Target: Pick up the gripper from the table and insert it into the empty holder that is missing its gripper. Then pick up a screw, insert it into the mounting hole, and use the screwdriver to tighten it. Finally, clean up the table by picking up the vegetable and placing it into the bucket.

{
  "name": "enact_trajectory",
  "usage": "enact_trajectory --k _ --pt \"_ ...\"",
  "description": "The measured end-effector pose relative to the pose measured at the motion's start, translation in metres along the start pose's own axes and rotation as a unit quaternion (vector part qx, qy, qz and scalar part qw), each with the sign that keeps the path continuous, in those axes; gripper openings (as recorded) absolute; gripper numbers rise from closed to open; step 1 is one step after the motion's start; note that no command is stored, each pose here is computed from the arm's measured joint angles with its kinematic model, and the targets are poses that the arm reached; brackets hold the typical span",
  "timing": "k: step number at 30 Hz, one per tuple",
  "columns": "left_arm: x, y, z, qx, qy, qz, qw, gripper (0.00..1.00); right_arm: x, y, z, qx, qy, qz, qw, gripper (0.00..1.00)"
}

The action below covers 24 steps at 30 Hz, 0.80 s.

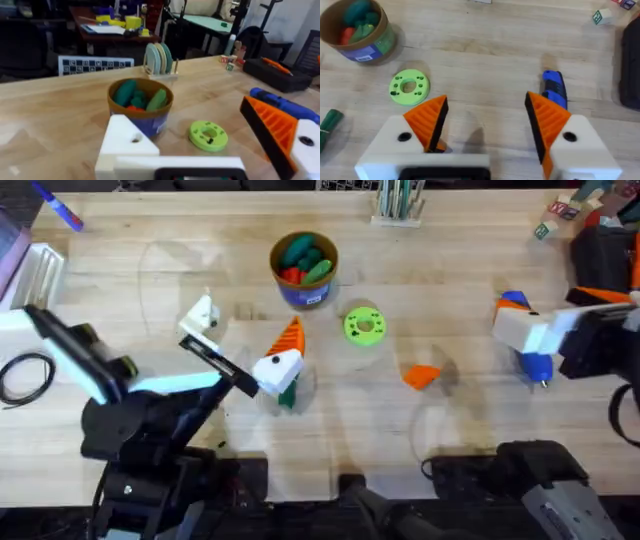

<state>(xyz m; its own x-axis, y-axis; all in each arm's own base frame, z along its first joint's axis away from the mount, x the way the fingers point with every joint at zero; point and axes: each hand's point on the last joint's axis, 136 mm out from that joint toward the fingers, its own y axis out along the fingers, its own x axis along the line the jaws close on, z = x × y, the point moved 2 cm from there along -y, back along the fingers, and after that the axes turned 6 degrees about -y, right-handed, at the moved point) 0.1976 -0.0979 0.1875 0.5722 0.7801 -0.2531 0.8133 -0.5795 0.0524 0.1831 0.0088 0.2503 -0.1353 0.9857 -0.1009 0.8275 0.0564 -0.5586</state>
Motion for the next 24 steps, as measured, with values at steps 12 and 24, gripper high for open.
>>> enact_trajectory --k 12,24 --pt "0.004 -0.001 0.023 0.049 -0.033 -0.009 0.998 0.986 0.000 0.000 0.000 0.000 0.000 0.000 1.000 0.935" --pt "0.004 -0.001 0.023 0.049 -0.033 -0.009 0.998 0.985 0.000 0.000 0.000 0.000 0.000 0.000 1.000 0.935"
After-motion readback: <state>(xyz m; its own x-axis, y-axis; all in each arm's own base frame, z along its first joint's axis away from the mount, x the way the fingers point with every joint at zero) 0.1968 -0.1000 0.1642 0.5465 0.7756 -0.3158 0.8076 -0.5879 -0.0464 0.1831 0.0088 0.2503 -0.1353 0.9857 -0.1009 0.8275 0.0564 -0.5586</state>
